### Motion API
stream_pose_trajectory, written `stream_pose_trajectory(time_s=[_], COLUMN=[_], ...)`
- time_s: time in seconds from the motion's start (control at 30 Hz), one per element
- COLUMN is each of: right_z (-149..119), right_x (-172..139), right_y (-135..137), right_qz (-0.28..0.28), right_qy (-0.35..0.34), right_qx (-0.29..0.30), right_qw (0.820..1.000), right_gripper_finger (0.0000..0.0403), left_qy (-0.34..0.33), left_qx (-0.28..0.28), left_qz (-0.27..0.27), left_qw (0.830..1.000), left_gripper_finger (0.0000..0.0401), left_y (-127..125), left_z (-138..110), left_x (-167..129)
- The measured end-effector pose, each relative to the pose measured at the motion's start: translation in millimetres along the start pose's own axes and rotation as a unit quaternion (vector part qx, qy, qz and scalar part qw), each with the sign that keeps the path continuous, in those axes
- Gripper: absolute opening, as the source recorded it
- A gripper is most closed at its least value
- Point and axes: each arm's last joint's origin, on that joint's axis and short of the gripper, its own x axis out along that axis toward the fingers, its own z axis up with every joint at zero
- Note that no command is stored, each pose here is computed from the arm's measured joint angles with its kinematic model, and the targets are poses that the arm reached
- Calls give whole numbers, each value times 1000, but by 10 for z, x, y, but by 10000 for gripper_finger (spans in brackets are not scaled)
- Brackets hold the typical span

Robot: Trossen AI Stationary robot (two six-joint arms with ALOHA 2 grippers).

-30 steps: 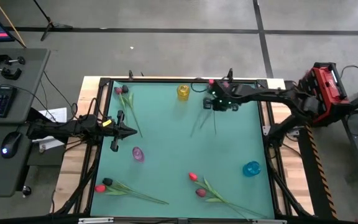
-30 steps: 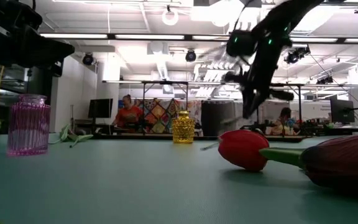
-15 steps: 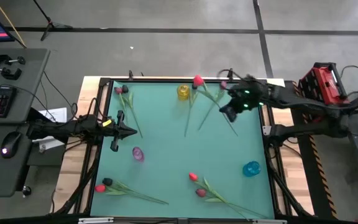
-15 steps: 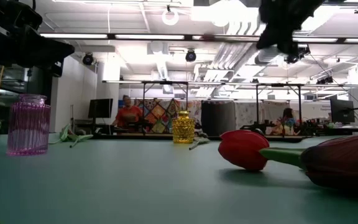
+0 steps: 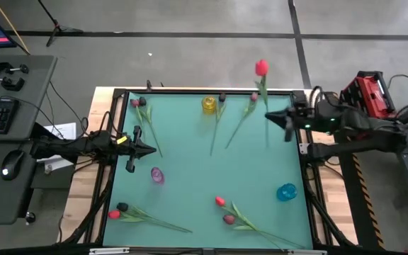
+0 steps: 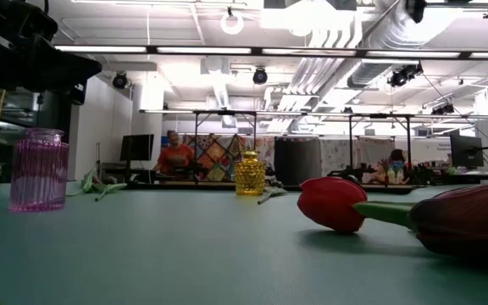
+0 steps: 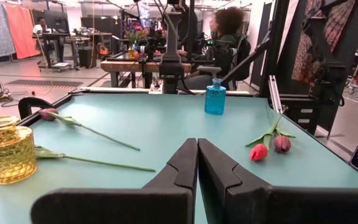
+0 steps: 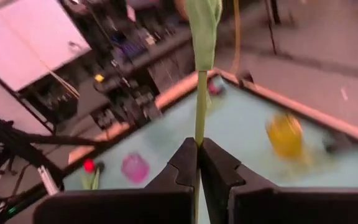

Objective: Sort flowers into vase by color
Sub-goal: Put the top red tulip into the yellow vase

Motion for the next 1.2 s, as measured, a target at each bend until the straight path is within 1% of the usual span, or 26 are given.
stream_pose_trajectory(time_s=[0.1, 0.2, 0.3, 0.37, 0.43, 0.53, 0.6, 0.67, 0.77, 0.93, 1.07, 1.2], right_z=[-99, -219, -242, -256, -258, -212, -197, -180, -124, -84, -64, -96], right_x=[376, 776, 1110, 1325, 1559, 1878, 2090, 2290, 2502, 2674, 2672, 2677], right_y=[-4, -138, -318, -454, -606, -816, -932, -1024, -1109, -1243, -1311, -1360], right_qz=[12, -2, -19, -34, -45, -38, -33, -37, -47, -83, -113, -121], right_qy=[-66, -130, -203, -225, -219, -200, -185, -174, -166, -140, -132, -111], right_qx=[-20, -36, -87, -130, -140, -130, -138, -152, -164, -185, -191, -185], right_qw=[998, 991, 975, 965, 965, 970, 972, 972, 971, 969, 966, 969], right_gripper_finger=[0, 0, 0, 0, 0, 0, 0, 0, 0, 0, 0, 0], left_qy=[0, 0, 0, 0, 0, 0, 0, 0, 0, 0, 0, 0], left_qx=[0, 0, 0, 0, 0, 0, 0, 0, 0, 0, 0, 0], left_qz=[0, 0, 0, 0, 0, 0, 0, 0, 0, 0, 0, 0], left_qw=[1000, 1000, 1000, 1000, 1000, 1000, 1000, 1000, 1000, 1000, 1000, 1000], left_gripper_finger=[0, 0, 0, 0, 0, 0, 0, 0, 0, 0, 0, 0], left_y=[0, 0, 0, 0, 0, 0, 0, 0, 0, 0, 0, 0], left_z=[-1, 0, 0, 0, 0, 0, 1, 0, 0, 0, 0, 0], left_x=[0, 0, 0, 0, 0, 0, 0, 0, 0, 0, 0, 0])
